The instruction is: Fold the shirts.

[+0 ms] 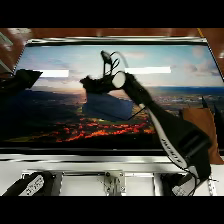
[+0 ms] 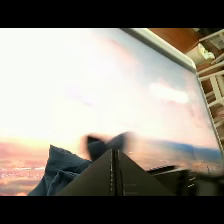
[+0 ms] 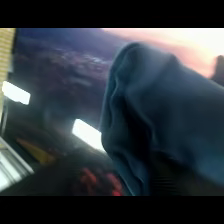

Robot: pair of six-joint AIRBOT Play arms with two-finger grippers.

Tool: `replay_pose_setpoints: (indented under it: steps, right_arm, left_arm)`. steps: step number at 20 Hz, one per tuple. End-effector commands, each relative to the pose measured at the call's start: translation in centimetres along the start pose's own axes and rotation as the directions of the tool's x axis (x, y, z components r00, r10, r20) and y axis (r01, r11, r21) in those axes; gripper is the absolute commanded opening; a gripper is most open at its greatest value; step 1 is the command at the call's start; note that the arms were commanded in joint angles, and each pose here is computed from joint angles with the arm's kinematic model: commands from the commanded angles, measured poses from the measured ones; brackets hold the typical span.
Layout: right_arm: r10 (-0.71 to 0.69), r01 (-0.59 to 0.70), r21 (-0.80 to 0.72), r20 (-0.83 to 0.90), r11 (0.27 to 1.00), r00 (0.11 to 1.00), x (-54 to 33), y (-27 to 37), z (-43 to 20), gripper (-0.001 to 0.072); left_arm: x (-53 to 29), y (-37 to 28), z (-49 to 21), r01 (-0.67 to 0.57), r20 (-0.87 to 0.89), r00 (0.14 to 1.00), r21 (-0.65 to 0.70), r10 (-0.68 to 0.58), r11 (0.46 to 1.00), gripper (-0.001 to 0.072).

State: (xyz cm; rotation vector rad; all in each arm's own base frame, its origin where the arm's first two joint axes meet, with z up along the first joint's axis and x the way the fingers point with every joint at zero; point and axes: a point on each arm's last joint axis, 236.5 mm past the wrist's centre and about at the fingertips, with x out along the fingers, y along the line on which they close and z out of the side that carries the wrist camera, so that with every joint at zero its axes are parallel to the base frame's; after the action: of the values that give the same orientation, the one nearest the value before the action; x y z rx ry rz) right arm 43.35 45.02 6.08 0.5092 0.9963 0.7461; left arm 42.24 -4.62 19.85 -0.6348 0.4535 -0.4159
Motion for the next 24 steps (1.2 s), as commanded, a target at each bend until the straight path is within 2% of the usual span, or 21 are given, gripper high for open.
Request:
replay_pose_setpoints:
  steps: [1,6,9,11,13,16,19,24]
  right_arm:
    - [0.050,-0.049,0.092,-0.016,0.995,0.999,6.1,1.2,-4.4,0.0678]
    - [-0.036,0.045,0.037,-0.205,0.998,0.978,1.1,-2.2,-5.1,0.0677]
    - [-0.240,0.228,-0.075,-0.310,0.971,0.920,-7.4,-8.1,-3.7,0.0678]
    - [-0.370,0.361,-0.094,-0.356,0.928,0.858,-14.0,-13.4,-2.4,0.0678]
    - [-0.455,0.485,-0.044,-0.426,0.873,0.782,-19.4,-19.1,-2.4,0.0678]
    - [-0.425,0.546,0.151,-0.472,0.824,0.772,-20.6,-24.8,-4.4,0.0678]
    - [-0.289,0.465,0.320,-0.468,0.825,0.835,-16.3,-25.6,-7.5,0.0678]
    - [-0.205,0.374,0.382,-0.415,0.845,0.886,-9.1,-25.2,-8.5,0.0678]
  left_arm:
    - [-2.3,-0.9,0.7,0.002,0.024,1.000,0.028,-0.002,1.000,0.0035]
    - [-2.3,-1.0,0.4,0.007,0.010,1.000,0.031,-0.007,1.000,0.0035]
    - [-2.3,-1.0,0.4,0.006,0.009,1.000,0.032,-0.007,0.999,0.0035]
    - [-2.3,-0.6,0.2,-0.012,-0.001,1.000,0.046,0.012,0.999,0.0035]
    - [-2.3,0.1,-0.5,-0.036,-0.030,0.999,0.073,0.039,0.997,0.0035]
    - [-2.3,0.4,-1.4,-0.046,-0.065,0.996,0.094,0.052,0.995,0.0035]
    - [-2.3,0.2,-1.7,-0.037,-0.078,0.996,0.092,0.045,0.995,0.0036]
    - [-2.3,0.2,-1.8,-0.036,-0.082,0.996,0.077,0.042,0.996,0.0035]
